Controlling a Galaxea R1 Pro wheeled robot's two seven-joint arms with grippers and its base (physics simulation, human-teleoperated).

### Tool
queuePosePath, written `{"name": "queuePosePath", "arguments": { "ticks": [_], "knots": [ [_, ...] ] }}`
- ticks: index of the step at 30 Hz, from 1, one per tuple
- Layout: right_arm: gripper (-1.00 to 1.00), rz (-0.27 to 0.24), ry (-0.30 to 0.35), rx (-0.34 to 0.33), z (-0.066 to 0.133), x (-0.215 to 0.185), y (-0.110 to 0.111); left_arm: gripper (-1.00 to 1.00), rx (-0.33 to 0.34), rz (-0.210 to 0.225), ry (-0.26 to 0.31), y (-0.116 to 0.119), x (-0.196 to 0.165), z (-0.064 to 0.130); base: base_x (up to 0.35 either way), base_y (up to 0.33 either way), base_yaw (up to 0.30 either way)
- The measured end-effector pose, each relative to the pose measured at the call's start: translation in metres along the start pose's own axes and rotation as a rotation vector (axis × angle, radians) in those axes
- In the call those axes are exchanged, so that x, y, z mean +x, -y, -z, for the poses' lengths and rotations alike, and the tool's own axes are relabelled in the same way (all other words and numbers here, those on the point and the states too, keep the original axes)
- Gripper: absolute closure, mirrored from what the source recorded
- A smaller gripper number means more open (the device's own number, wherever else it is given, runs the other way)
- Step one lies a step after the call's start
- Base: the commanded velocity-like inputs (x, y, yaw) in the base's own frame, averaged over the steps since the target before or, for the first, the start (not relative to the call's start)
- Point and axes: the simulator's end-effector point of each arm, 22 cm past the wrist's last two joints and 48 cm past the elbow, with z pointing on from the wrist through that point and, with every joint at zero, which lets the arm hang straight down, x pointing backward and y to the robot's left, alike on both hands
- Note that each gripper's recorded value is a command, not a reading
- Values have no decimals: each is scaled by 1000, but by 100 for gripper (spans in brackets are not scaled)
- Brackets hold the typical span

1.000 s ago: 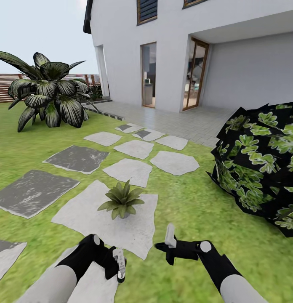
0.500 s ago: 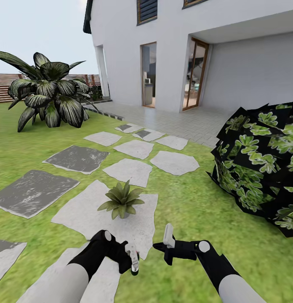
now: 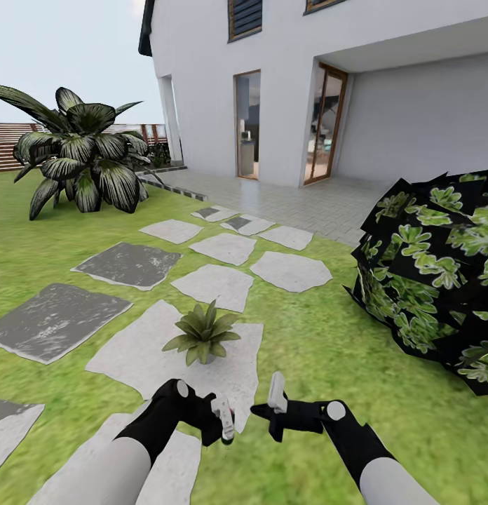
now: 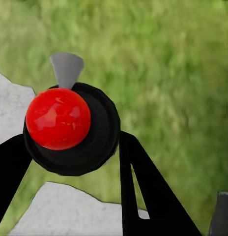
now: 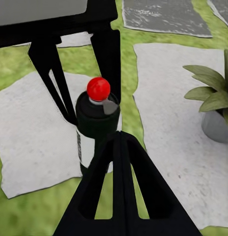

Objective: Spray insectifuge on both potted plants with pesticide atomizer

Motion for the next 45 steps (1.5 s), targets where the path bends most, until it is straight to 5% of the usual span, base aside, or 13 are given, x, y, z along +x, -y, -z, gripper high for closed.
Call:
{"name": "queuePosePath", "arguments": {
  "ticks": [45],
  "knots": [
    [100, 15, 6, 8, 1, -5, 4, 100, 12, -22, 56, 9, -27, -6, 0, 0, 0]
  ]
}}
